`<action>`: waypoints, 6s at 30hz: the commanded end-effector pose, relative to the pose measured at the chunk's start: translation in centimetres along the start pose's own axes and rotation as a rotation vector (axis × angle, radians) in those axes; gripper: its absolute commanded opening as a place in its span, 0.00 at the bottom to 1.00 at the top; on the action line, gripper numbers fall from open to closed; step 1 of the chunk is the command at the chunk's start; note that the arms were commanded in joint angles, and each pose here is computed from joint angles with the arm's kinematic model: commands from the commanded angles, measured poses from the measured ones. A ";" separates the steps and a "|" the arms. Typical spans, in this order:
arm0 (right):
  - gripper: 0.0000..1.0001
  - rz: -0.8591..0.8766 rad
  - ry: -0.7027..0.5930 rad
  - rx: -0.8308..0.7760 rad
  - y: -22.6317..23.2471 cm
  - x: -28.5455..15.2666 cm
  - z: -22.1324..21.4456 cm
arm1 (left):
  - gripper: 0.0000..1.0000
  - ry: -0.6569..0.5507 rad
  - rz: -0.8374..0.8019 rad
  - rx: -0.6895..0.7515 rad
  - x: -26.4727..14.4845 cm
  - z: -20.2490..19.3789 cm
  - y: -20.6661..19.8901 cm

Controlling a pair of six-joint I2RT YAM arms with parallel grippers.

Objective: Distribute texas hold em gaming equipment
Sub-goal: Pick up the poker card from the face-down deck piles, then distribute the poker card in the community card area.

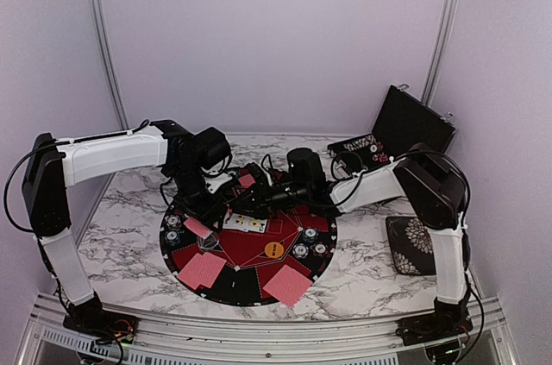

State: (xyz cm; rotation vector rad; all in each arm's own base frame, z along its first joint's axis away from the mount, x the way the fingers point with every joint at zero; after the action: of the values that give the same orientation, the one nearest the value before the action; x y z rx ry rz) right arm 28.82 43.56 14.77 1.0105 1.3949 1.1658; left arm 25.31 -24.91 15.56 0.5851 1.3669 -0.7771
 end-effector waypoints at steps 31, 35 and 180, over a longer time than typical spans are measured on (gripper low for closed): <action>0.06 0.026 0.012 -0.025 1.4 1.0 0.3 | 0.45 -0.014 -0.002 0.003 -1.1 -0.3 0.2; 0.03 0.026 0.002 -0.023 1.5 0.8 0.4 | 0.45 -0.015 -0.001 0.003 -1.1 -0.4 0.2; 0.68 -0.094 -0.106 -0.111 0.4 -6.8 3.4 | 0.45 -0.023 -0.028 0.020 -1.1 0.0 -0.6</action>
State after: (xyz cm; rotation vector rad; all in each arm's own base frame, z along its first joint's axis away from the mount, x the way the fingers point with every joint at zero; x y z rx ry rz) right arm 34.70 33.90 13.13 0.7991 1.2905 0.9221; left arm 25.14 -24.56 15.75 0.5737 1.3667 -0.7810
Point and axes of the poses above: each gripper's point midway between its finger pads, its own x axis out along the fingers, its own y axis along the line the jaws close on, z = x × y, the point moved 5 cm from there along -x, back along the fingers, and after that the axes turned 15 degrees about x, right-handed, at the moved point
